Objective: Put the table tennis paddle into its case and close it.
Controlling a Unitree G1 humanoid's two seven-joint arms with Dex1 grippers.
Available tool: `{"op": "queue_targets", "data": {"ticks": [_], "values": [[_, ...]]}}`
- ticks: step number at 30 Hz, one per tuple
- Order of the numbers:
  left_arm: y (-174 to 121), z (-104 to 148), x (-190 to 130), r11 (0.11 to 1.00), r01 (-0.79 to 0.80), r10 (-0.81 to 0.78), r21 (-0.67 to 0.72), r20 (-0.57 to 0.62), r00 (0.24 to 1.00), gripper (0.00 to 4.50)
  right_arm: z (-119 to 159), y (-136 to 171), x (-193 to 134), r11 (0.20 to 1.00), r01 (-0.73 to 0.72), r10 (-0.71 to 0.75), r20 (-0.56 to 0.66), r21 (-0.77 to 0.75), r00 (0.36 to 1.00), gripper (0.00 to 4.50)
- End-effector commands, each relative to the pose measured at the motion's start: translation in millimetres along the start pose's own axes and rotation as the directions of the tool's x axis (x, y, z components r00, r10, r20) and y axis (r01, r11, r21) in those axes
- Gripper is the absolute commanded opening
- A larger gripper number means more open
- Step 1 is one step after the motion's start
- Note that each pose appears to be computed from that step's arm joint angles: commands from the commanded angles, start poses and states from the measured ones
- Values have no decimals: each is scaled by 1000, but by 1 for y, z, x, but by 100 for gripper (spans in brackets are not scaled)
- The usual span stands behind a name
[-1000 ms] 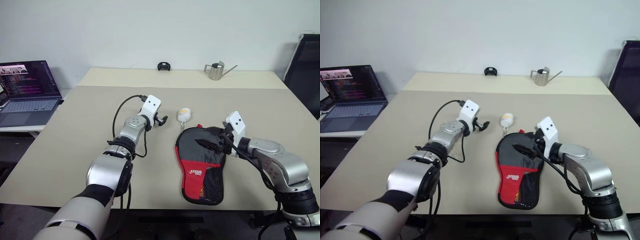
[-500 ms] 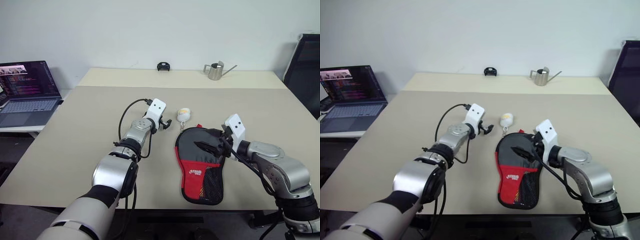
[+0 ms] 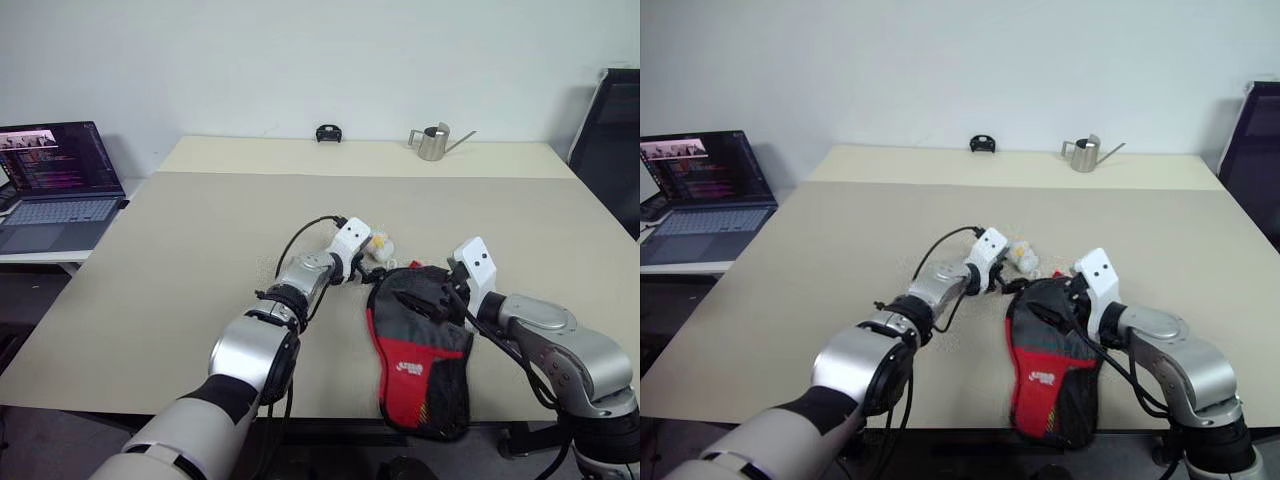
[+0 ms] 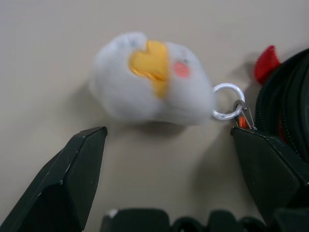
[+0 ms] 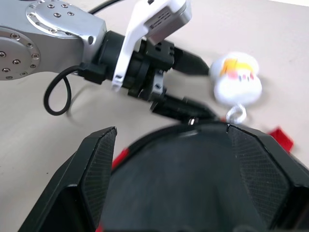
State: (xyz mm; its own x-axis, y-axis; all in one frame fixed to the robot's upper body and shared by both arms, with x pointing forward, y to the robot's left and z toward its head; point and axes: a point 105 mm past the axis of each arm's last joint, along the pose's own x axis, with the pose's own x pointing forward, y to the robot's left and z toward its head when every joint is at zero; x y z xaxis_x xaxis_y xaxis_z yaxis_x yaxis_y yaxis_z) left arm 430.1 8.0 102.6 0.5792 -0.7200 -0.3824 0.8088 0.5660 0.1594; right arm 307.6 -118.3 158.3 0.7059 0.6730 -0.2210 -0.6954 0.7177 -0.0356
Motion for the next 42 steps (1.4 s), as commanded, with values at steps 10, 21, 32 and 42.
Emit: {"op": "queue_targets", "data": {"ticks": [10,21,32,42], "values": [[33,-5,-22,994,-104,103,21,14,995,450,18,1,-2,1000,-8,10,68,-28,998,396],[66,-10,-57,986,-161,164,-36,80,983,450,23,2,-5,999,-31,32,85,-14,996,396],[49,-20,-89,989,146,-142,-8,167,976,450,20,7,-11,998,-58,58,70,-2,996,396],[18,-5,-124,917,392,-398,72,217,891,450,13,6,-20,999,-53,52,39,12,998,396]]}}
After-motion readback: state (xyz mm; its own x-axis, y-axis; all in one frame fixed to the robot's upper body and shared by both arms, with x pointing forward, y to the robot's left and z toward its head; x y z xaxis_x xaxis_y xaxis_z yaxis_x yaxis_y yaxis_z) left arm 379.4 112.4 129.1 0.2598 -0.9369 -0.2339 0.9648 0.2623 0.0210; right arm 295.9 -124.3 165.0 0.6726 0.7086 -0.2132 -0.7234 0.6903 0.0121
